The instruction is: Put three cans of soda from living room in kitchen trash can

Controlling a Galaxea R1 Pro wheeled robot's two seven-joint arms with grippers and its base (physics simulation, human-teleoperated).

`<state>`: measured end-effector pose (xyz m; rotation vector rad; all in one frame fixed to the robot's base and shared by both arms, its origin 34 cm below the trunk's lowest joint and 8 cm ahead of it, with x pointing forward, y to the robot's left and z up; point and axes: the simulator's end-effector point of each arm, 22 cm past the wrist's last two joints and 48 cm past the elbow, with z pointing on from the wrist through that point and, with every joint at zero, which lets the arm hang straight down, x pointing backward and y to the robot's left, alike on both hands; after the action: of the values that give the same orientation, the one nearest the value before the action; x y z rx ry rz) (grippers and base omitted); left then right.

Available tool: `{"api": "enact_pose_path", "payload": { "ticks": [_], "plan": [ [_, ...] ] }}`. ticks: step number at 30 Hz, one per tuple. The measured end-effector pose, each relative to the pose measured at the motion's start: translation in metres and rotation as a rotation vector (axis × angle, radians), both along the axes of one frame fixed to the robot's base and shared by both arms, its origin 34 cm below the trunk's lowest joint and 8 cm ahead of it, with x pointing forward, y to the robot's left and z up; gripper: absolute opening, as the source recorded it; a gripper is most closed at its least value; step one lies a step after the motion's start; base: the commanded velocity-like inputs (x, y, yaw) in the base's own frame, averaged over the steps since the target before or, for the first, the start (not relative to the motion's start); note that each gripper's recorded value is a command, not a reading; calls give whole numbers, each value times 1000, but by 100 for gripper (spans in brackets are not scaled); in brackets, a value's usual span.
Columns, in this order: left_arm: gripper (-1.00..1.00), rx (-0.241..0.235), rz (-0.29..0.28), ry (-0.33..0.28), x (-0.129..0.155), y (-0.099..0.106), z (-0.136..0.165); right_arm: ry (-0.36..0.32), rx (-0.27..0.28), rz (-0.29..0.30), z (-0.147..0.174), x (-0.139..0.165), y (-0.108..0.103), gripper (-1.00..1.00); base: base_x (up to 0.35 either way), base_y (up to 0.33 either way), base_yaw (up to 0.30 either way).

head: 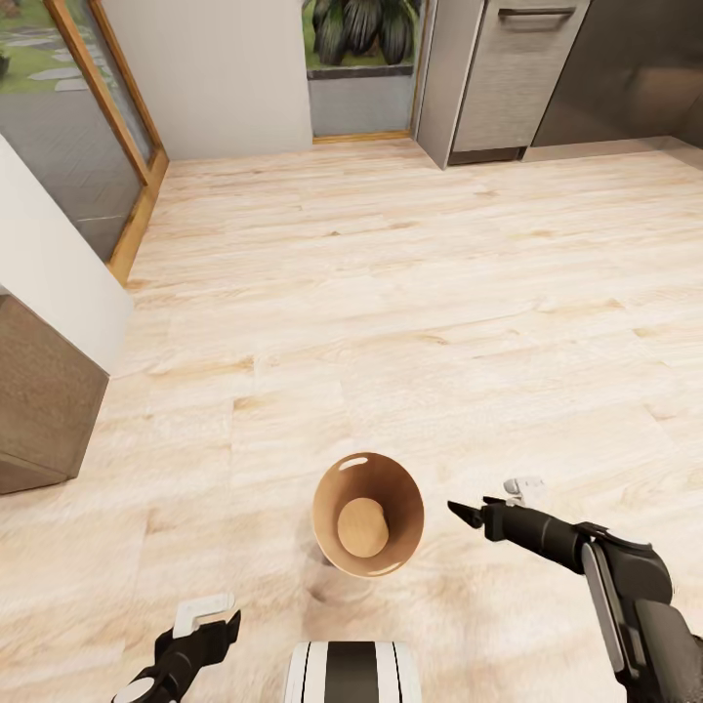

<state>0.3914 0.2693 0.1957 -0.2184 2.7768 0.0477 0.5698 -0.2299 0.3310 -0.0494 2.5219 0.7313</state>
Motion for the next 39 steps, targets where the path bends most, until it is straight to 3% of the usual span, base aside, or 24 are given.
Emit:
{"api": "enact_pose_path", "payload": {
  "ticks": [4, 5, 8, 13, 19, 25, 39],
  "plan": [
    [100, 1, -1, 14, -6, 1, -4, 1, 5, -17, 1, 8, 9, 100, 0, 0, 0],
    [100, 3, -2, 61, -24, 2, -15, 20, 15, -26, -1, 10, 25, 100, 0, 0, 0],
    [100, 5, -4, 104, -42, 2, -26, 29, 7, -12, -4, 9, 41, 100, 0, 0, 0],
    [100, 9, -3, 106, -46, 3, -31, 35, -13, 15, -8, 8, 59, 100, 0, 0, 0],
    [100, 17, -7, 103, -46, 7, -32, 47, -68, -18, -16, 11, 79, 100, 0, 0, 0],
    [100, 19, -9, 104, -47, 8, -32, 49, -86, -14, -17, 11, 82, 100, 0, 0, 0],
    [100, 19, -9, 103, -46, 8, -32, 63, -159, -48, -27, 11, 67, 100, 0, 0, 0]
  ]
}}
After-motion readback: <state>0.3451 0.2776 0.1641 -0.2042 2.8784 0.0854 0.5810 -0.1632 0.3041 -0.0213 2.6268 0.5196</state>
